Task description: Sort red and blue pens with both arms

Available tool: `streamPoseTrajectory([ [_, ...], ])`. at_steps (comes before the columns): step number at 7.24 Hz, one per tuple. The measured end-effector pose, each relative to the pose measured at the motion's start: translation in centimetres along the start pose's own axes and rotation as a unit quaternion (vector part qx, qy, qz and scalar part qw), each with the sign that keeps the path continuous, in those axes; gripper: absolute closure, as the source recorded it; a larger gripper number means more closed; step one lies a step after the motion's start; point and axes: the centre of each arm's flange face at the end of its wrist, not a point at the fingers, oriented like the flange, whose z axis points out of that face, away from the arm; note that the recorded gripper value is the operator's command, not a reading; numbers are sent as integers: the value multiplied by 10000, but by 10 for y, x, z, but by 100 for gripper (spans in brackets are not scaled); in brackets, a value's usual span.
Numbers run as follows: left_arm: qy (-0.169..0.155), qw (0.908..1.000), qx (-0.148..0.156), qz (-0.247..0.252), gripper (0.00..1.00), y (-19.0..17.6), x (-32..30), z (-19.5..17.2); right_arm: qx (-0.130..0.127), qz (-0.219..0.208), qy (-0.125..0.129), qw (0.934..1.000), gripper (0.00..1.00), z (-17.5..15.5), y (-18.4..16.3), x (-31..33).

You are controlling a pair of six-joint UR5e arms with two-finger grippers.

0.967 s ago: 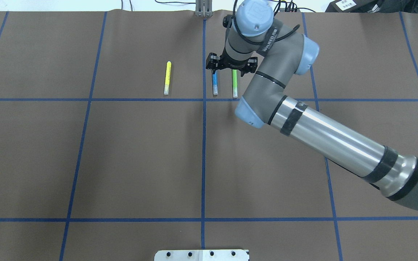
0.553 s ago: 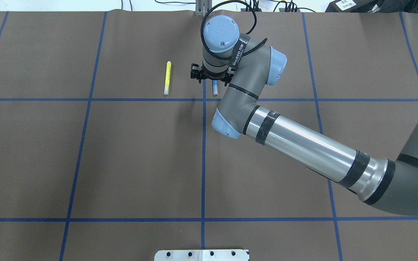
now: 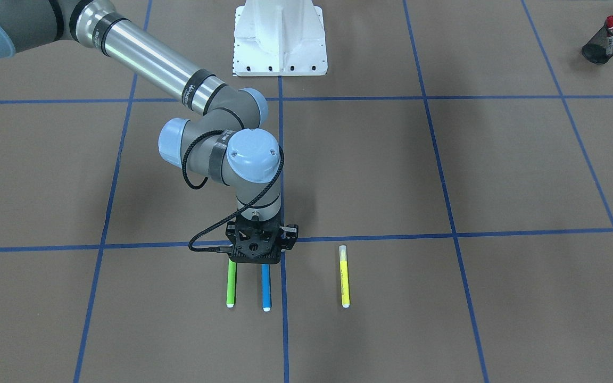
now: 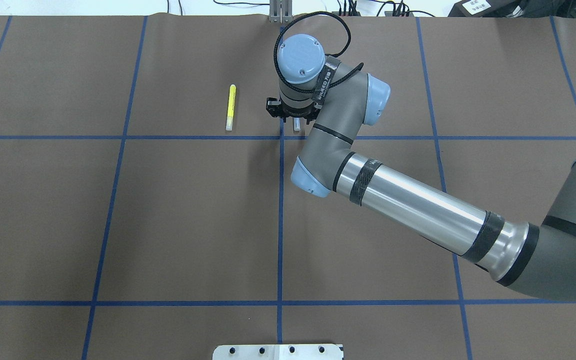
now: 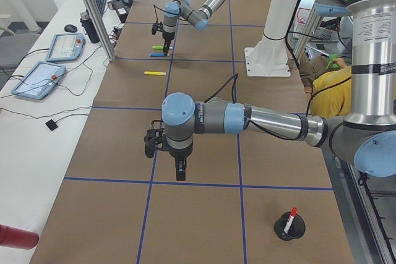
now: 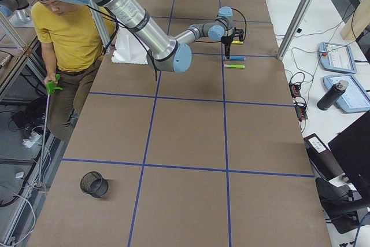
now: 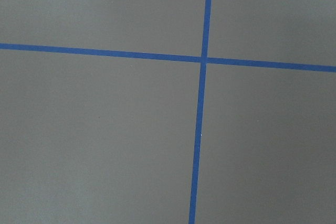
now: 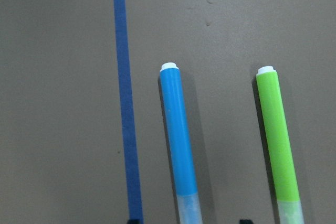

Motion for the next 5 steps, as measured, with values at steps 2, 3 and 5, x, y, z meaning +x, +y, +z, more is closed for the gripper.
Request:
streamPoseTrajectory([
  [2,0,10000,8,7,0,0,1,-1,-14,-25,27,10000,52,4,1,1],
  [3,0,10000,8,8,0,-1,1,-1,-23,-43,46,10000,52,6,1,2],
  [5,0,10000,9,9,0,-1,1,-1,-35,-80,73,9999,52,9,1,4],
])
